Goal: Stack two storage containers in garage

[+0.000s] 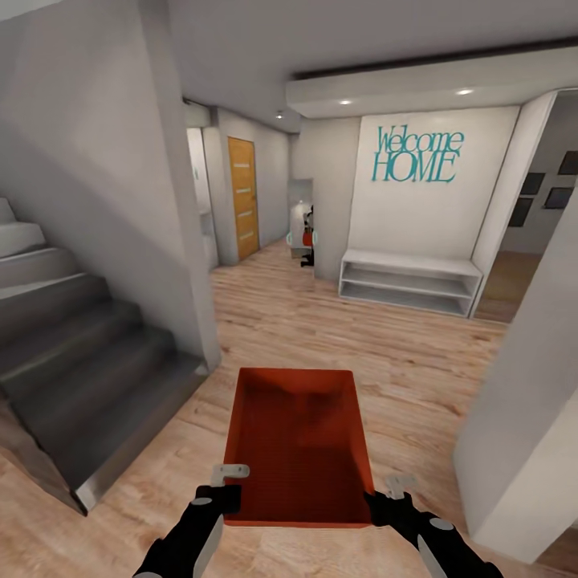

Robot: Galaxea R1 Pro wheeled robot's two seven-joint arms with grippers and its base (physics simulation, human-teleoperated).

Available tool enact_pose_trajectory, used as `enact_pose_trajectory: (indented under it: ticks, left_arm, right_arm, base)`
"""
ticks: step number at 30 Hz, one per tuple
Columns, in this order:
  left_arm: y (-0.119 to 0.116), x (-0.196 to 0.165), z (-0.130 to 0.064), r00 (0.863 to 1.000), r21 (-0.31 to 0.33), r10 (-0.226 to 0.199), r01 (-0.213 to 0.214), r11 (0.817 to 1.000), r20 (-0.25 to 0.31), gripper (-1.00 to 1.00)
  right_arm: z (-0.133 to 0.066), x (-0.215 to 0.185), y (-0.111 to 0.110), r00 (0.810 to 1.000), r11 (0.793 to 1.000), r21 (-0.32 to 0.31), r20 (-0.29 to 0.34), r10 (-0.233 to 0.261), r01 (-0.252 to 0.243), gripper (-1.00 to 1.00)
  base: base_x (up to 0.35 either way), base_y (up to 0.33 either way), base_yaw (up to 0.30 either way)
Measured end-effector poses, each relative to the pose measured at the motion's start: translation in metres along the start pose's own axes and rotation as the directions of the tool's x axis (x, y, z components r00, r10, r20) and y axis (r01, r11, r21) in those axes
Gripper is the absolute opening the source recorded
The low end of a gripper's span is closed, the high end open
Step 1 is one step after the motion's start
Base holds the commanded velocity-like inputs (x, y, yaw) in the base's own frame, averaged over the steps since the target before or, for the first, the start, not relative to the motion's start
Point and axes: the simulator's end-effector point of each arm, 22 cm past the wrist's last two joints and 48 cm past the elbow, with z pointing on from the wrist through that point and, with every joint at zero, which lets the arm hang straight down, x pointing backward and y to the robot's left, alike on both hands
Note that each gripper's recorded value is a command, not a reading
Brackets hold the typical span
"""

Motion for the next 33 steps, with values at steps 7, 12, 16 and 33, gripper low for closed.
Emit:
enact_pose_trajectory:
  ticks: [7,12,16,33]
  left_arm:
    - [0.0001,0.0000,0.0000,1.000,0.000,0.000,0.000,1.000,-0.001,-1.00]
    - [0.0000,-0.0003,-0.0001,1.000,0.000,0.001,-0.001,1.000,0.000,-1.00]
    - [0.0000,-0.0004,-0.0001,1.000,0.000,0.001,-0.001,1.000,0.000,-1.00]
    - [0.0003,0.0002,0.0000,1.000,-0.001,0.000,0.000,1.000,-0.001,-1.00]
  right_arm:
    - [0.0001,0.0001,0.0001,1.000,1.000,0.001,0.000,0.002,-0.002,-1.00]
    - [0.0001,0.0000,0.0001,1.000,1.000,0.001,0.000,0.002,-0.002,-1.00]
    - [0.0001,-0.0001,0.0001,1.000,1.000,0.000,0.001,0.002,-0.002,-1.00]
    - [0.0001,0.0002,0.0003,1.000,1.000,0.000,-0.001,0.001,-0.001,-1.00]
  base:
    - [0.330,0.000,0.000]
    - [0.330,0.000,0.000]
    - [0.330,0.000,0.000]
    - [0.330,0.000,0.000]
